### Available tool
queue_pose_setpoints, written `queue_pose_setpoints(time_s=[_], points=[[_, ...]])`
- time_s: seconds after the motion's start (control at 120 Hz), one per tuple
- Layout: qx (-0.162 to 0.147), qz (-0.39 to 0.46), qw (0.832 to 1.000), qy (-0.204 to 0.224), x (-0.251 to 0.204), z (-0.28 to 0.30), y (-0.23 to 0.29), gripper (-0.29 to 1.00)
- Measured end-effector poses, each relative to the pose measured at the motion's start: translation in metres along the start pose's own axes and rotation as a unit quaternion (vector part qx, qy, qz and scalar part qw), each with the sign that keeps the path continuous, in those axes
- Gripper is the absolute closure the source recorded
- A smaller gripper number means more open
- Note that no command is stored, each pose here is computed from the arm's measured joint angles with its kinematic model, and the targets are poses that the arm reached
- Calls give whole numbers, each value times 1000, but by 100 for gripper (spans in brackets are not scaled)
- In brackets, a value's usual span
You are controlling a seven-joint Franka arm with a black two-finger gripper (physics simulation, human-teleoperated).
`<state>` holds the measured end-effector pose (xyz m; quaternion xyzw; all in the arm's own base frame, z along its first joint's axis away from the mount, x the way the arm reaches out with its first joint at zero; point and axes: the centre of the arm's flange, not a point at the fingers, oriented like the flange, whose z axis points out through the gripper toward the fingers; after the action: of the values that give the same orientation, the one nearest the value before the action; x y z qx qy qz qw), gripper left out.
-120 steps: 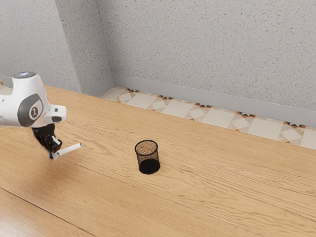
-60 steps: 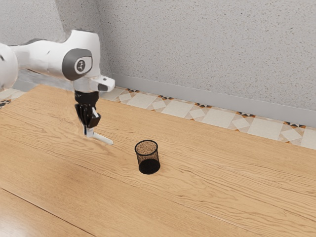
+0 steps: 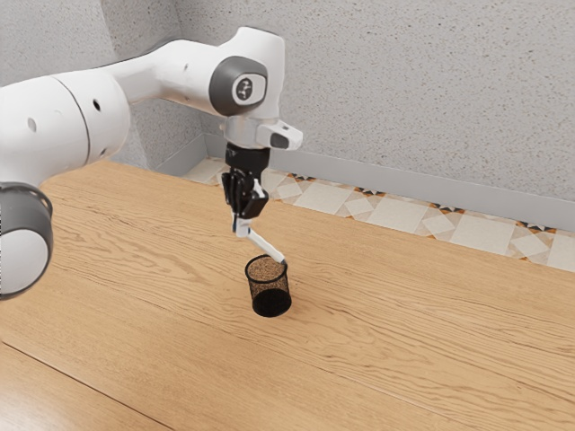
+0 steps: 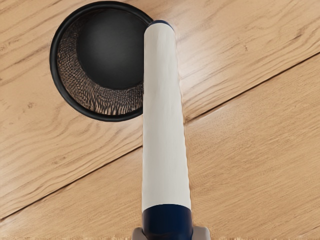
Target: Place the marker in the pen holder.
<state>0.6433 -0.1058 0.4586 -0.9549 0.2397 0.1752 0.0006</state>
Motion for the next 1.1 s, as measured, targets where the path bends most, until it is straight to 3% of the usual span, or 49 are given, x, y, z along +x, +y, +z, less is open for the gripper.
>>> queue_pose_setpoints(time_s=[0.275, 0.733, 0.808, 0.942, 1.017, 1.1], points=[[-11, -17, 1000, -20, -5, 16, -24, 79], [-10, -10, 999, -31, 27, 58, -30, 79], [-11, -8, 999, -29, 29, 58, -28, 63], [2, -6, 999, 32, -11, -12, -14, 36], [28, -12, 994, 101, -70, -75, -12, 26], [44, -45, 983, 172, -149, -110, -45, 18]])
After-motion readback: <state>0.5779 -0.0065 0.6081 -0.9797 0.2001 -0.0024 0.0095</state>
